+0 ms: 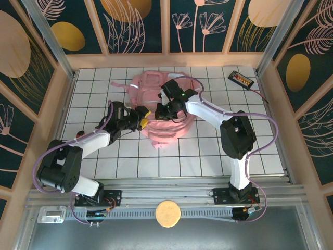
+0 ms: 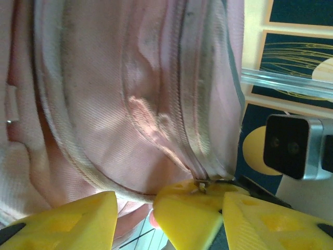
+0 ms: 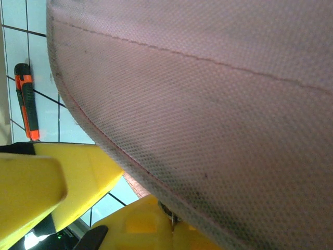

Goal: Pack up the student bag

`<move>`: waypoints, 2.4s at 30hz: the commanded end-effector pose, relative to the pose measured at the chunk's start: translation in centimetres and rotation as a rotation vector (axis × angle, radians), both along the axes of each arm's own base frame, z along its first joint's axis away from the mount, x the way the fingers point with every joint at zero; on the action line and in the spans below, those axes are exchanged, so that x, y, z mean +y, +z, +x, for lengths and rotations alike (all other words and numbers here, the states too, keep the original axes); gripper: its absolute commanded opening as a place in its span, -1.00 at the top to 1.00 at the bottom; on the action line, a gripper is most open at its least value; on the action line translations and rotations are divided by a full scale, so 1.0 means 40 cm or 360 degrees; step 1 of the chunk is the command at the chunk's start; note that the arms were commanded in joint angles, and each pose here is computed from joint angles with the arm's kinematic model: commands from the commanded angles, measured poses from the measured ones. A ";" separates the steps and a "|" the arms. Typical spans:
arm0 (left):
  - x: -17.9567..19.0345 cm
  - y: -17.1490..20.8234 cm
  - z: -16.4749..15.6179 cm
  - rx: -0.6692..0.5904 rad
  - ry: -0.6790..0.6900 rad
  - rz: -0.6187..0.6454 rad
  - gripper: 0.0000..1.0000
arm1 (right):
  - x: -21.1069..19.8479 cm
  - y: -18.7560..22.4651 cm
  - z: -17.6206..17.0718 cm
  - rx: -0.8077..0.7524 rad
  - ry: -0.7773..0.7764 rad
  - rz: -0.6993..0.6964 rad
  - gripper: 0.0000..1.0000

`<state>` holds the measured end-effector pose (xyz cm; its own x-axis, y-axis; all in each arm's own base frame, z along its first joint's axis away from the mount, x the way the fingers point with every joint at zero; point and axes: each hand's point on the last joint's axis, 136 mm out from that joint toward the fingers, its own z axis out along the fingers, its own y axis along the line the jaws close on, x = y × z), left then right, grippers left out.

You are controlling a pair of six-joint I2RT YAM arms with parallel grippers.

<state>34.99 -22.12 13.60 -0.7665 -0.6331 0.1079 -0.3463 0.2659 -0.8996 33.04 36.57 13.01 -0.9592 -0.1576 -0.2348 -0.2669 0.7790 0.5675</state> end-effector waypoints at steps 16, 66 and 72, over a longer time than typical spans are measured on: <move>-0.002 -0.053 0.009 0.0056 0.0063 -0.0061 -0.09 | 0.010 0.067 0.011 -0.0055 -0.0001 0.0076 1.00; 0.050 -0.048 0.037 -0.0004 0.0084 0.0101 1.00 | -0.316 0.010 0.056 -0.0063 -0.0327 -0.0090 1.00; 0.086 -0.043 0.109 -0.0041 0.0047 0.0204 1.00 | -0.206 0.011 -0.016 -0.0031 -0.0170 -0.0054 1.00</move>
<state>36.65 -20.33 10.90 -0.7578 -0.6460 0.0918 -0.3833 0.3268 -0.8639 34.18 26.51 12.26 -0.9707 -0.0311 -0.2383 -0.1547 0.8396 0.5207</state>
